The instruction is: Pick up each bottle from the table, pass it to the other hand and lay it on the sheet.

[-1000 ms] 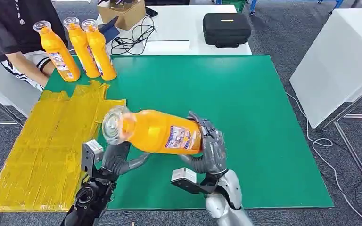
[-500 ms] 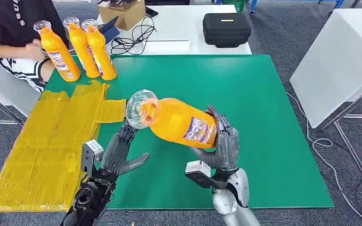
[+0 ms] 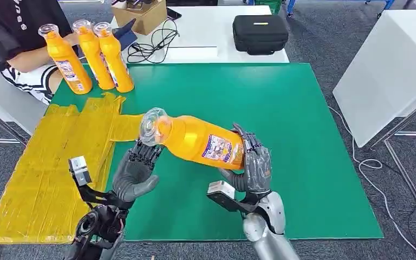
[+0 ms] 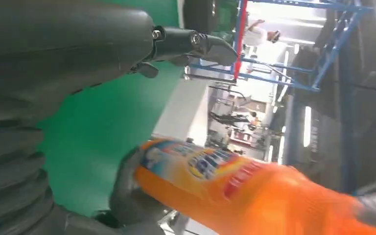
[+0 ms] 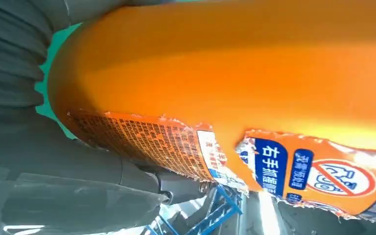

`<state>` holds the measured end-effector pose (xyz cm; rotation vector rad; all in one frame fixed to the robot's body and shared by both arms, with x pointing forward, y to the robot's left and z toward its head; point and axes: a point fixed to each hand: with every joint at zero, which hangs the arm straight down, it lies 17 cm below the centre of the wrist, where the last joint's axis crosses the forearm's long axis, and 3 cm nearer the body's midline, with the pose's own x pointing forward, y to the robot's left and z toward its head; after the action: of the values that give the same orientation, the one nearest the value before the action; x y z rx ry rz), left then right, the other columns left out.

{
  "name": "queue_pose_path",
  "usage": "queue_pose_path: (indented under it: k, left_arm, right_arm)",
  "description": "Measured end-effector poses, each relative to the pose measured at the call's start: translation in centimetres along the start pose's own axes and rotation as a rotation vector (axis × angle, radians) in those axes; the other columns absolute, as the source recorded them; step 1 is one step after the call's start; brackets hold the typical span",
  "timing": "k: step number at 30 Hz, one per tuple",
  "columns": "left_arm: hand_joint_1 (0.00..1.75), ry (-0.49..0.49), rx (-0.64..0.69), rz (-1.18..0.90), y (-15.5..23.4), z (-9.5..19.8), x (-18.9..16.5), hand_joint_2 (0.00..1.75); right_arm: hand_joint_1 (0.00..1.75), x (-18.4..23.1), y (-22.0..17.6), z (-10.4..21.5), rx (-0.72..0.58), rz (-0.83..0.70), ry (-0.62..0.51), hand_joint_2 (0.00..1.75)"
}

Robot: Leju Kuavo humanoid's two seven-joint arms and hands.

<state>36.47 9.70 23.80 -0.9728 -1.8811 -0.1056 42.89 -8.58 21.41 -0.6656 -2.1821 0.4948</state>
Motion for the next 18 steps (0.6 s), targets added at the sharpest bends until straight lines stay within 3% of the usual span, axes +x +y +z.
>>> queue_pose_path:
  k: [10, 18]
  left_arm:
    - [0.0, -0.048, -0.021, 0.039, -0.8, -0.4, 1.6, 1.75]
    - [0.0, -0.056, -0.001, -0.084, -1.4, -1.1, 1.2, 1.75]
  right_arm:
    - [1.75, -1.0, 0.5, 0.2, 0.009, 0.005, 0.025, 1.75]
    - [1.75, -1.3, 1.9, 0.0, 0.042, 0.021, 0.038, 1.75]
